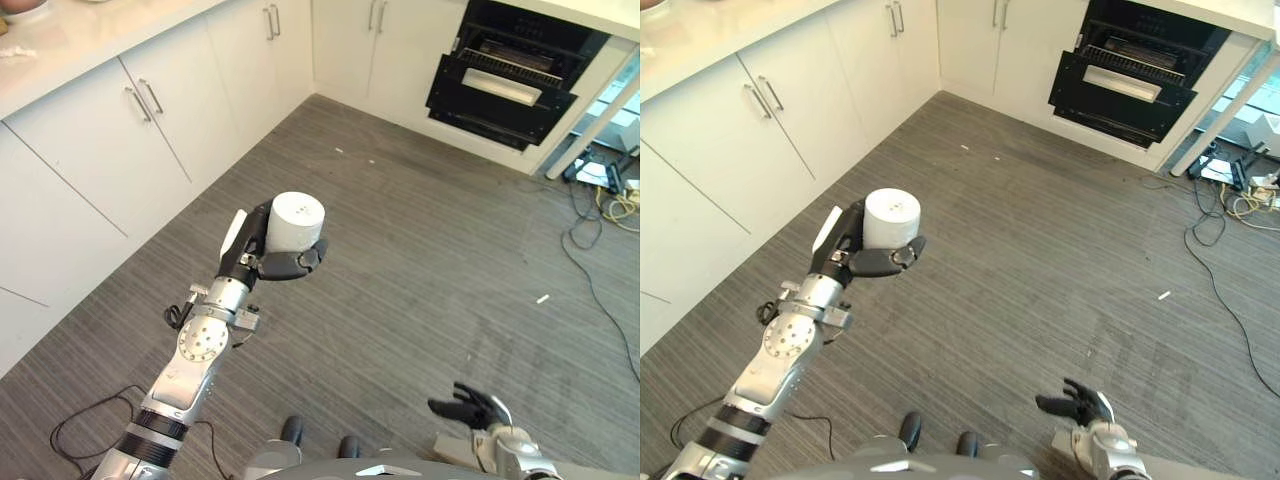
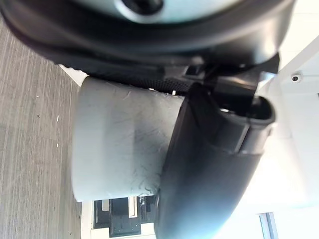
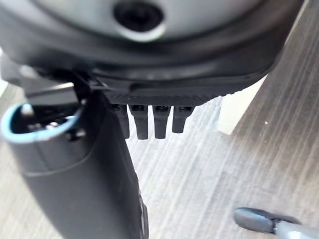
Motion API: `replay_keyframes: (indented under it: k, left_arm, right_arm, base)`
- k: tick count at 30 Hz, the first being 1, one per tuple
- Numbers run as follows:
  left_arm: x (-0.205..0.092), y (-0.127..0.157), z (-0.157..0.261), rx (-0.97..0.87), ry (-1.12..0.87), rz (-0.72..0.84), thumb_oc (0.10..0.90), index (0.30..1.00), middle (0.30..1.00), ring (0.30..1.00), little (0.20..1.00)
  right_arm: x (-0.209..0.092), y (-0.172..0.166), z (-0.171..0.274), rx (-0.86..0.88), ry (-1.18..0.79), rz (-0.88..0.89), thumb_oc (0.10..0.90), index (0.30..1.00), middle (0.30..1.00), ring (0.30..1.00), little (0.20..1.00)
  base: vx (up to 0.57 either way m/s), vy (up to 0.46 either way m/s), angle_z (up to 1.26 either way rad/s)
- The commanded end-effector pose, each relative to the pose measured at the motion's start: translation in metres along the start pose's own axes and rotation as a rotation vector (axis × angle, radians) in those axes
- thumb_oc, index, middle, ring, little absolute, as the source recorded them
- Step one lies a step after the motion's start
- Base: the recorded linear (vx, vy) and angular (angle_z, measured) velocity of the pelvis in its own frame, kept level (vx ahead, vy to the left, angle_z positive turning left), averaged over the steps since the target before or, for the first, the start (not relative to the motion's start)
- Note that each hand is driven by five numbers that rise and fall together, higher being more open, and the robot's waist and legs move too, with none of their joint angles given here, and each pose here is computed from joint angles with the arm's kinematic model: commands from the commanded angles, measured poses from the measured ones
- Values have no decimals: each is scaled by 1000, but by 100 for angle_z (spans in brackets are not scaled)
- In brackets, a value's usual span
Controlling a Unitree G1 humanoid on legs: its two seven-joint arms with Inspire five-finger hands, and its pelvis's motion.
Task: Place the dishes in the dishwasher.
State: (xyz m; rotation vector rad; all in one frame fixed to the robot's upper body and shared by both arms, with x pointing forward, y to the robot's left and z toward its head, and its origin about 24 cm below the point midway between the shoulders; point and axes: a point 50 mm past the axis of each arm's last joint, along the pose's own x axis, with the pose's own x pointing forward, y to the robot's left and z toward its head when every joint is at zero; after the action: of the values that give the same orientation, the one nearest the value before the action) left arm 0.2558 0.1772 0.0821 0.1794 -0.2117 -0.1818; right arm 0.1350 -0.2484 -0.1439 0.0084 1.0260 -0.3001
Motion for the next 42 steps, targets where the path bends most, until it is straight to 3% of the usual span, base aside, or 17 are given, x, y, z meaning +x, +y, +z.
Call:
replay_keyframes:
  k: [1,12,23,34,42]
  left_arm:
    - [22,16,72,19,-378,63,400,300,300,300,300]
    - [21,16,65,68,-345,50,400,300,300,300,300]
    - [22,15,64,89,-345,65,400,300,300,300,300]
    - [22,14,63,128,-342,77,400,300,300,300,300]
    - [16,38,65,180,-340,182,400,300,300,300,300]
  right_arm:
    - [-13,-12,-53,-18,147,-41,800,900,900,900,900]
    - [-24,-20,-83,-10,238,-67,800,900,900,900,900]
    - [-16,-10,-58,-64,144,-26,800,900,900,900,900]
    - [-18,-8,-66,-73,168,-26,800,900,900,900,900]
    - [-11,1,-48,-79,136,-26,800,900,900,900,900]
  base:
    - [-5,-4,26]
    - [33,22,-1]
    - [33,27,-10]
    - [-21,47,1]
    - [-290,3,1]
